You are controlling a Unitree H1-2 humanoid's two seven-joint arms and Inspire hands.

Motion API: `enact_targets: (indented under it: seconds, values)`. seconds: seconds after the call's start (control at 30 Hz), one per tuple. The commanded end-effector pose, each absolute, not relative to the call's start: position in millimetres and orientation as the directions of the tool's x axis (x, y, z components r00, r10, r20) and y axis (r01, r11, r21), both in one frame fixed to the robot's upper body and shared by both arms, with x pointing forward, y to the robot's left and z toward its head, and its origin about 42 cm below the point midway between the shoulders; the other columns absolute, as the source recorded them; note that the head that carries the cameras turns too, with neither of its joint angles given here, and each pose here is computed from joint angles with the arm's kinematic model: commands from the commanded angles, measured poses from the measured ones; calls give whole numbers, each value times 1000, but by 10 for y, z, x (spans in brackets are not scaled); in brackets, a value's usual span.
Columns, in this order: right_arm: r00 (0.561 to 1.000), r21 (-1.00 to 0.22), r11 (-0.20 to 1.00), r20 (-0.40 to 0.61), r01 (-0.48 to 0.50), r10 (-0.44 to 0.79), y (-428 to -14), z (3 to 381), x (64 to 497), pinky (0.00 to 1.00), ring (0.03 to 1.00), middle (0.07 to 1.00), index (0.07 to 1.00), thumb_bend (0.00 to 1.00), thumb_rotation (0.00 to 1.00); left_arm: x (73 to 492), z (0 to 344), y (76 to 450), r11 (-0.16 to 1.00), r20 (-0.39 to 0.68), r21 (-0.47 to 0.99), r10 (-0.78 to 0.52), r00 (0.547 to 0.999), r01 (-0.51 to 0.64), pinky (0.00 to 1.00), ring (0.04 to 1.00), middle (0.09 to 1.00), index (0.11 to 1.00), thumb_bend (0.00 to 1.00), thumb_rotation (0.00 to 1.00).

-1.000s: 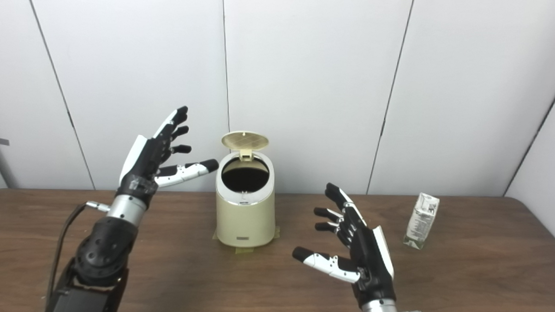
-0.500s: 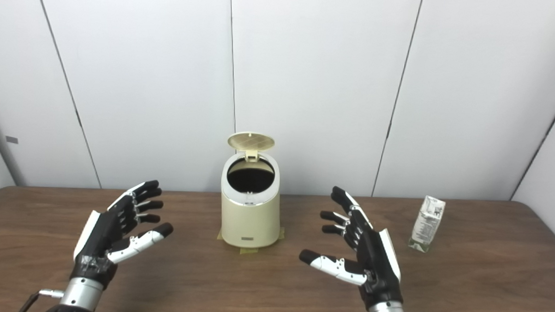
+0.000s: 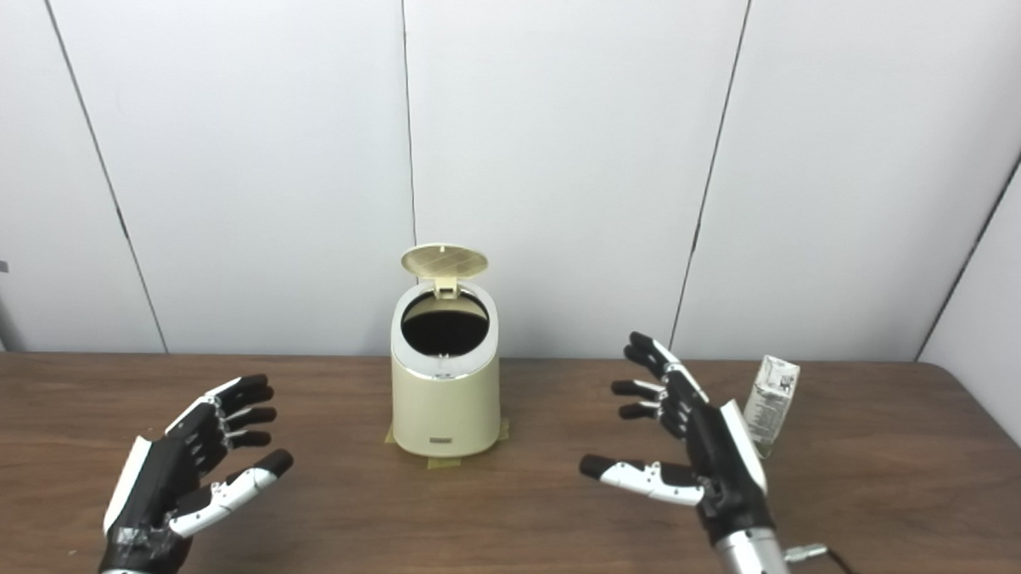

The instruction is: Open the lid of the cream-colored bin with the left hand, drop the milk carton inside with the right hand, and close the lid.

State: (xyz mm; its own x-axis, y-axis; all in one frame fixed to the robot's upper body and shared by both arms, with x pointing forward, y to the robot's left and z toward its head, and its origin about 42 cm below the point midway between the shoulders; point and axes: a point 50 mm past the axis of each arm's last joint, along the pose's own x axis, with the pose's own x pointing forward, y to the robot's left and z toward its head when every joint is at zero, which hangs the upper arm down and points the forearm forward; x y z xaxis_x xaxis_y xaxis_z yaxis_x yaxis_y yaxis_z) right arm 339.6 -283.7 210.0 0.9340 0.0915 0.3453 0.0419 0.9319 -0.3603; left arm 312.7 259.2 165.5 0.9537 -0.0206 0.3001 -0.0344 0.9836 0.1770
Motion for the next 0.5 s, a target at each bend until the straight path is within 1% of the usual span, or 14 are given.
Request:
enact_targets:
  seconds: [0.0,0.1,0.2,0.27,0.33,0.4,0.43,0.47]
  values:
    - [881,-457,883,457,111,126,-2926,2666,3512,608,722,856,844,819,225,3176,1884,2584,984,403,168,-18,915,-55,706,770,816,804,752,247]
    - [891,-582,791,439,186,113,-3050,3058,3466,586,726,843,834,839,209,3182,1885,2611,984,402,171,-16,916,-58,698,766,816,804,744,249]
    - [891,-645,726,443,239,100,-3144,3367,3437,553,720,823,819,850,178,3204,1873,2640,985,401,164,-18,916,-52,676,765,820,806,741,234]
    - [895,-665,700,438,260,83,-3174,3488,3430,556,724,826,819,853,174,3211,1873,2650,985,401,165,-16,916,-55,681,767,820,807,738,233]
    - [902,-686,658,430,311,23,-3270,3660,3436,556,740,832,817,858,164,3212,1887,2656,984,397,169,-14,918,-58,682,766,818,810,725,232]
    - [907,-695,637,421,334,-16,-3354,3758,3440,561,774,853,830,848,152,3215,1896,2663,984,396,168,-14,918,-58,681,768,818,816,709,220]
    - [909,-697,634,415,335,-25,-3382,3781,3440,575,818,880,847,827,125,3217,1899,2667,984,396,169,-14,918,-58,679,769,818,816,702,218]
    - [911,-698,633,410,336,-32,-3424,3810,3437,580,833,889,853,820,116,3218,1903,2670,984,397,170,-14,918,-58,678,769,818,816,700,217]
